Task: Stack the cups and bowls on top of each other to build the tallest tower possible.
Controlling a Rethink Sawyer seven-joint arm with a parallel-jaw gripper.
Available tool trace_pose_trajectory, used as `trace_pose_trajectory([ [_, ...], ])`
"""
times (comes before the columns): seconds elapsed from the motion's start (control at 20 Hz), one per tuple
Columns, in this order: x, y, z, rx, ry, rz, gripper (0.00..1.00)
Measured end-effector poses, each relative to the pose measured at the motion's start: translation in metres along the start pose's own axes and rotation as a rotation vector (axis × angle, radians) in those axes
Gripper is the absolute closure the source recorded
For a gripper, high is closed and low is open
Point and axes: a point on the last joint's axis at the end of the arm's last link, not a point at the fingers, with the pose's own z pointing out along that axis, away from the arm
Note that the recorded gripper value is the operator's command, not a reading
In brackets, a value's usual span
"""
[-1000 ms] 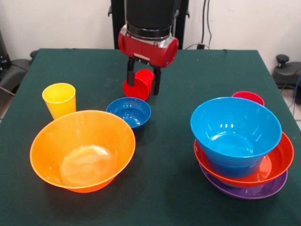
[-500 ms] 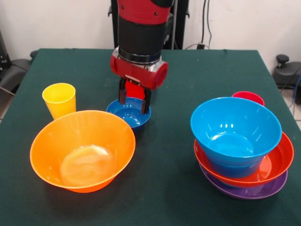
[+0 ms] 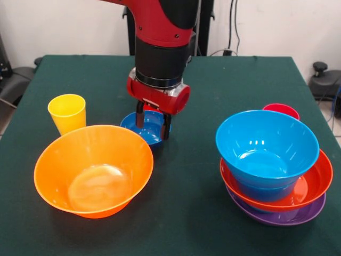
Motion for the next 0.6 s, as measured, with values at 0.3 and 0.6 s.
trace_pose_trajectory([
  [0.3, 0.005, 0.011, -0.002, 0.0, 0.001, 0.006, 0.0],
  [0.6, 0.013, 0.028, -0.006, -0.009, -0.003, 0.007, 0.0],
])
